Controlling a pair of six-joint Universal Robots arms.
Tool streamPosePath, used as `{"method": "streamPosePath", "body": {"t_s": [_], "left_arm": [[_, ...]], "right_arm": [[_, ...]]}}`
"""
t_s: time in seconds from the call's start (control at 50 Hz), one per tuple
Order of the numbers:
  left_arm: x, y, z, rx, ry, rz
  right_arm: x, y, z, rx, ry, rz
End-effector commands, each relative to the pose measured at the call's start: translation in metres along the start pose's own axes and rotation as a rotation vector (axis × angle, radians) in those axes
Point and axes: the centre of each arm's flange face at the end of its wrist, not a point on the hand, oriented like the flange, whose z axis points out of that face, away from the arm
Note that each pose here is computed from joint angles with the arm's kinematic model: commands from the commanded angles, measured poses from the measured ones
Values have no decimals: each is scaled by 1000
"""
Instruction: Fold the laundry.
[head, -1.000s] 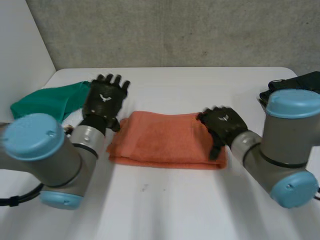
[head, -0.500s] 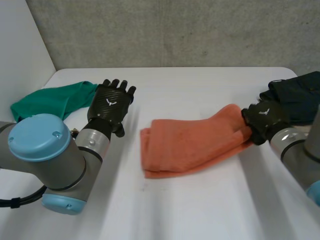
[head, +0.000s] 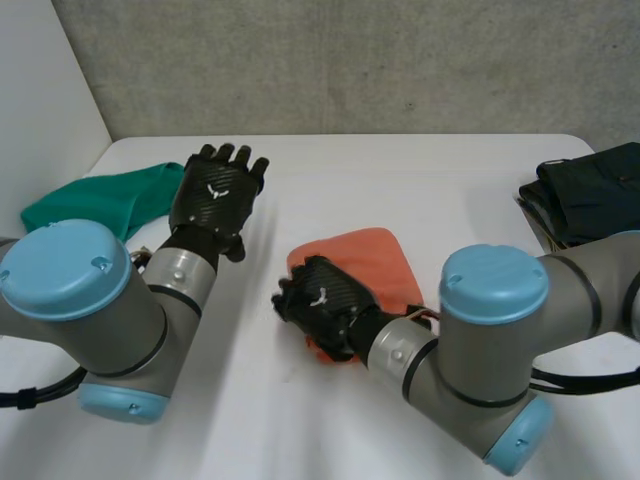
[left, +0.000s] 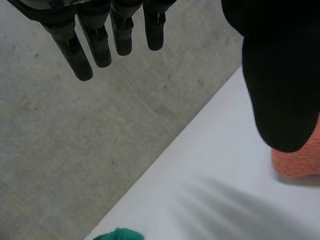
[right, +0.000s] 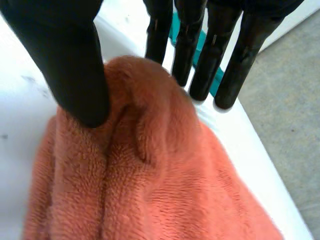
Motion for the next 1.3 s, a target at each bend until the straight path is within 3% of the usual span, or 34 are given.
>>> {"method": "streamPosePath", "body": {"t_s": [0.02, 0.12, 0.2, 0.34, 0.46, 0.64, 0.74, 0.84, 0.96, 1.02, 1.16, 1.3], "left_arm": [[9, -29, 10, 85, -6, -26], [38, -41, 12, 112, 47, -77], [62, -48, 6, 82, 120, -131], [90, -27, 3, -94, 218, -247], [100, 8, -5, -284, 224, -209], [101, 31, -10, -390, 240, -143], [97, 24, -10, -373, 243, -128], [68, -33, -6, -218, 196, -176], [34, -76, -3, -73, 241, -217], [21, -90, -3, -7, 319, -230], [-1, -110, -16, 12, 452, -277], [2, -109, -21, 7, 523, -295]], "right_arm": [[86, 11, -28, -28, 257, 293], [134, 36, -49, -33, 437, 573], [141, 33, -53, -26, 441, 689], [132, 53, -38, -162, 370, 777], [123, 78, -23, -268, 314, 819], [107, 104, -14, -377, 261, 700], [107, 84, -15, -362, 278, 599], [121, 53, -27, -254, 354, 532], [119, 20, -48, -86, 439, 422], [101, 6, -59, -28, 433, 393], [28, 21, -58, -82, 283, 416], [-1, 55, -38, -126, 236, 382]]}}
